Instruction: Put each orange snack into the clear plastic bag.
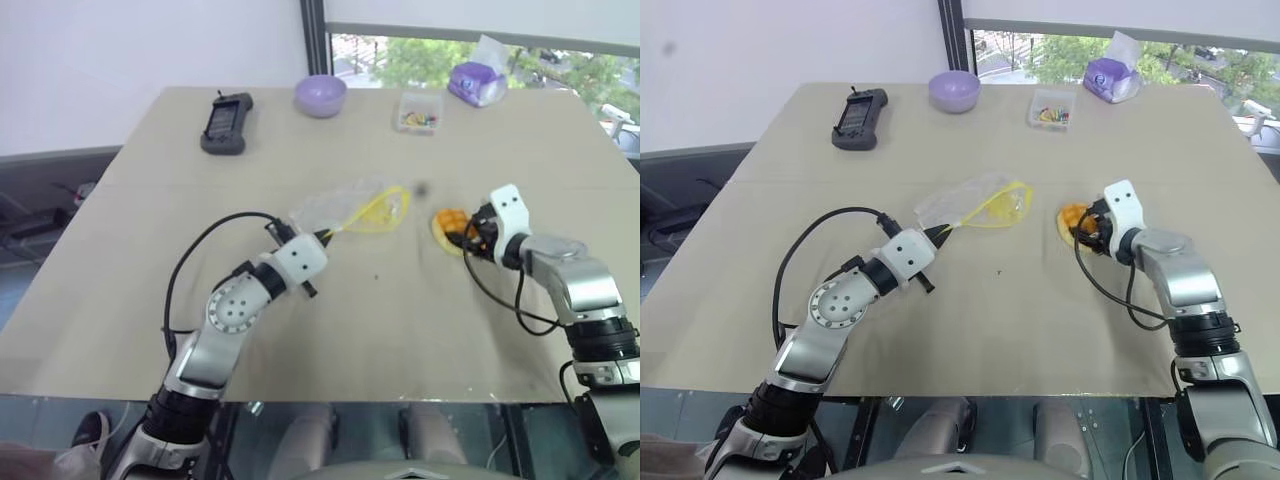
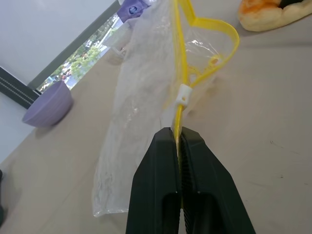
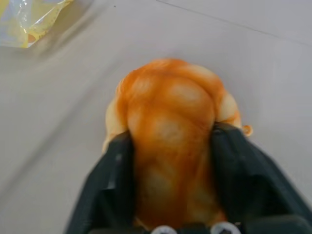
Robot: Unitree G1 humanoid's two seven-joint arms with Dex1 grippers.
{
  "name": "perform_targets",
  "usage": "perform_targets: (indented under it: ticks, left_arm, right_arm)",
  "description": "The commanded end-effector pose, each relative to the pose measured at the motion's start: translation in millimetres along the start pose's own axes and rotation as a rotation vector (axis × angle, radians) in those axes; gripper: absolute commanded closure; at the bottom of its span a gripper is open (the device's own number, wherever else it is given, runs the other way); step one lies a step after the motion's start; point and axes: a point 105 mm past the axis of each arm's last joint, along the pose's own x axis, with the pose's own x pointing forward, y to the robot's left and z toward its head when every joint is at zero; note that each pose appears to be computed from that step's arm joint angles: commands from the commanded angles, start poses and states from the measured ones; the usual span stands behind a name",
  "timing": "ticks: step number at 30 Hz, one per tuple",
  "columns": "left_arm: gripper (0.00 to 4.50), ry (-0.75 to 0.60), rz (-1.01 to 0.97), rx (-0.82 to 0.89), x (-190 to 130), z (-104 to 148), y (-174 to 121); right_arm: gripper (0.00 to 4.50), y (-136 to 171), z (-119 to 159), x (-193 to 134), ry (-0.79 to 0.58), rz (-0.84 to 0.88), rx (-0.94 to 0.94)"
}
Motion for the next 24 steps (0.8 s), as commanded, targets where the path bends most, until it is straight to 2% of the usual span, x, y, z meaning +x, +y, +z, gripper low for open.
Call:
perform_targets:
  ticks: [1,3,6,10,13,15,19,24]
  left_arm:
    - [4.5,-0.039,0.036,0.023,-3,12,7]
    - [4.5,-0.038,0.037,0.023,-3,12,8]
    - [4.5,-0.037,0.038,0.024,-2,11,9]
    - [4.5,-0.04,0.035,0.023,-2,12,8]
    - [4.5,-0.044,0.031,0.023,-1,12,8]
    - [4.5,-0.047,0.028,0.022,0,13,7]
    - [4.5,-0.05,0.027,0.019,1,13,7]
    - [4.5,-0.05,0.033,0.02,2,13,7]
  right_arm:
    - [3.79,6,-23,4,0.084,0.033,0.032]
    - [4.44,4,-18,3,0.065,0.024,0.029]
    - [4.49,1,-4,1,0.007,0.014,0.017]
    - [4.49,13,40,-14,-0.158,0.122,-0.06]
    - [4.49,37,77,-33,-0.292,0.273,-0.095]
    - [4.49,55,89,-42,-0.33,0.368,-0.12]
    - [4.49,88,96,-49,-0.34,0.499,-0.179]
    - [4.49,100,91,-40,-0.294,0.519,-0.197]
